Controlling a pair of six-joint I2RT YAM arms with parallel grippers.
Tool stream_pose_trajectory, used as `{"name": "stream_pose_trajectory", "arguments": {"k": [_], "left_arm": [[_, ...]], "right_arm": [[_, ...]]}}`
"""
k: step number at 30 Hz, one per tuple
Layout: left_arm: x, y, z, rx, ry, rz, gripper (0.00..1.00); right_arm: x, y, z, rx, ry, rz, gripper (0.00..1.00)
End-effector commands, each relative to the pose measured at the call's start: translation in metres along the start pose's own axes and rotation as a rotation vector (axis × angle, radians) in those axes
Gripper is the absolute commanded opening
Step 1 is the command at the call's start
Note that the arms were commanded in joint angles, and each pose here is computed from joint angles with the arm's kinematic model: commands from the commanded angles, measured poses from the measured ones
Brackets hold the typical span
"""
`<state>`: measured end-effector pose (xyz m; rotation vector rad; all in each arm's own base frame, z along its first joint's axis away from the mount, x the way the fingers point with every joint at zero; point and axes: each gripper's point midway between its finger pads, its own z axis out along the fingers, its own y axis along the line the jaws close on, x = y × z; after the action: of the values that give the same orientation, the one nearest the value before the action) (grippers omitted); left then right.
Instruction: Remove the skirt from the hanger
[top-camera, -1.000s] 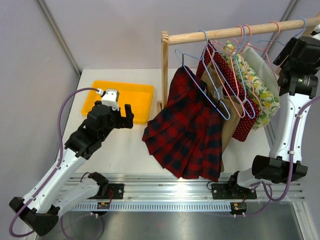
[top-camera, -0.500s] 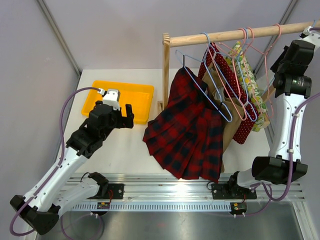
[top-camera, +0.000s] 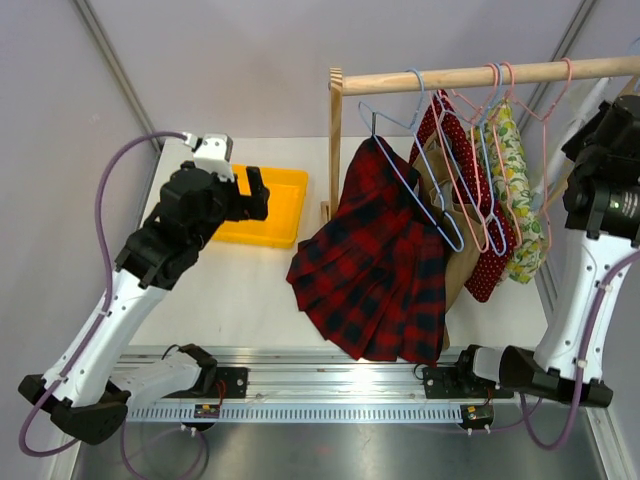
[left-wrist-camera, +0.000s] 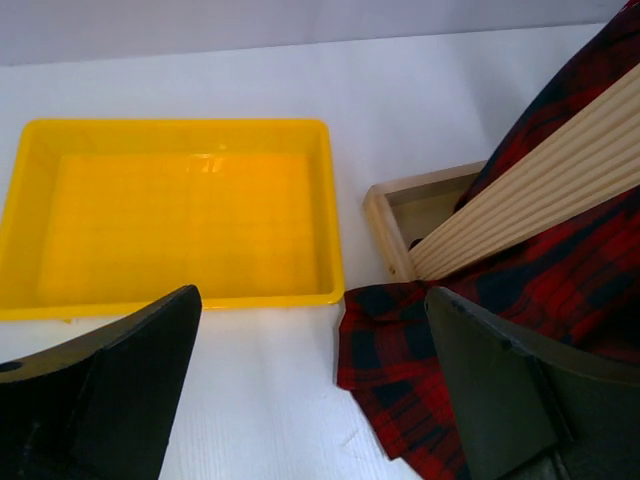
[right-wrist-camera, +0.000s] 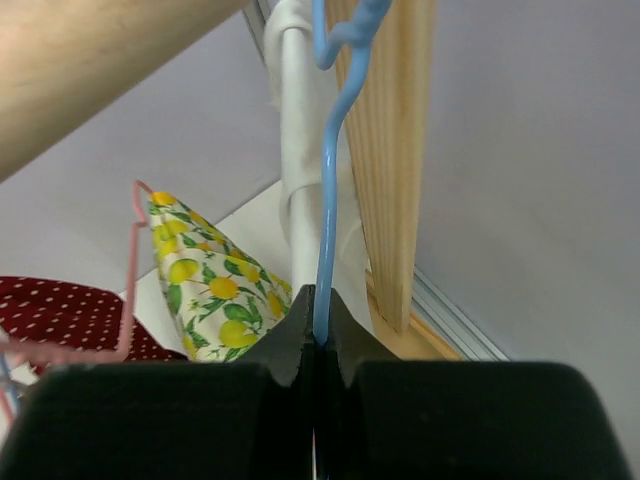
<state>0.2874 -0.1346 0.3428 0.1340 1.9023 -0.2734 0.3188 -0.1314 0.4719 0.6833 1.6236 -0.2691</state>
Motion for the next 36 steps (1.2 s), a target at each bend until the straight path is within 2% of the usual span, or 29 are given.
{"name": "stream_pose_trajectory", "arguments": {"k": [1,3,7,13,16,22,26,32,36], "left_arm": [[-0.063,-0.028,-0.01,0.108,-0.095,0.015,0.99],[-0.075,-0.04,-0.011,0.148,-0.088,0.03,0.99],[-0.122,-0.068,-0.024,0.24,-0.152,0.049,0.99],[-0.159,-0.104,-0.036,0.39,-0.211,0.047,0.99],[-0.173,-0.13,-0.054,0.544,-0.239,0.047,0.99],[-0.163,-0.186,-0.086,0.862,-0.242,0.064,0.99],[-0.151,-0.218,-0.103,1.005,-0.235,0.099,0.99],[-0.144,-0.247,-0.113,1.097,-0.263,0.106,0.99],[-0.137,-0.251,-0.104,1.078,-0.263,0.082,0.99]], "right_arm": [[-0.051,-0.025,-0.057,0.061,-0.175,0.087,0.0],[-0.052,-0.03,-0.071,0.065,-0.187,0.093,0.0],[-0.056,-0.031,-0.094,0.03,-0.198,0.125,0.0],[-0.061,-0.037,-0.127,0.007,-0.229,0.155,0.0],[-0.06,-0.04,-0.139,-0.002,-0.236,0.172,0.0],[-0.071,-0.047,-0.183,-0.055,-0.32,0.228,0.0],[-0.075,-0.031,-0.216,-0.198,-0.332,0.269,0.0],[-0.073,-0.01,-0.253,-0.381,-0.31,0.348,0.0],[-0.073,-0.011,-0.26,-0.403,-0.314,0.363,0.0]]}}
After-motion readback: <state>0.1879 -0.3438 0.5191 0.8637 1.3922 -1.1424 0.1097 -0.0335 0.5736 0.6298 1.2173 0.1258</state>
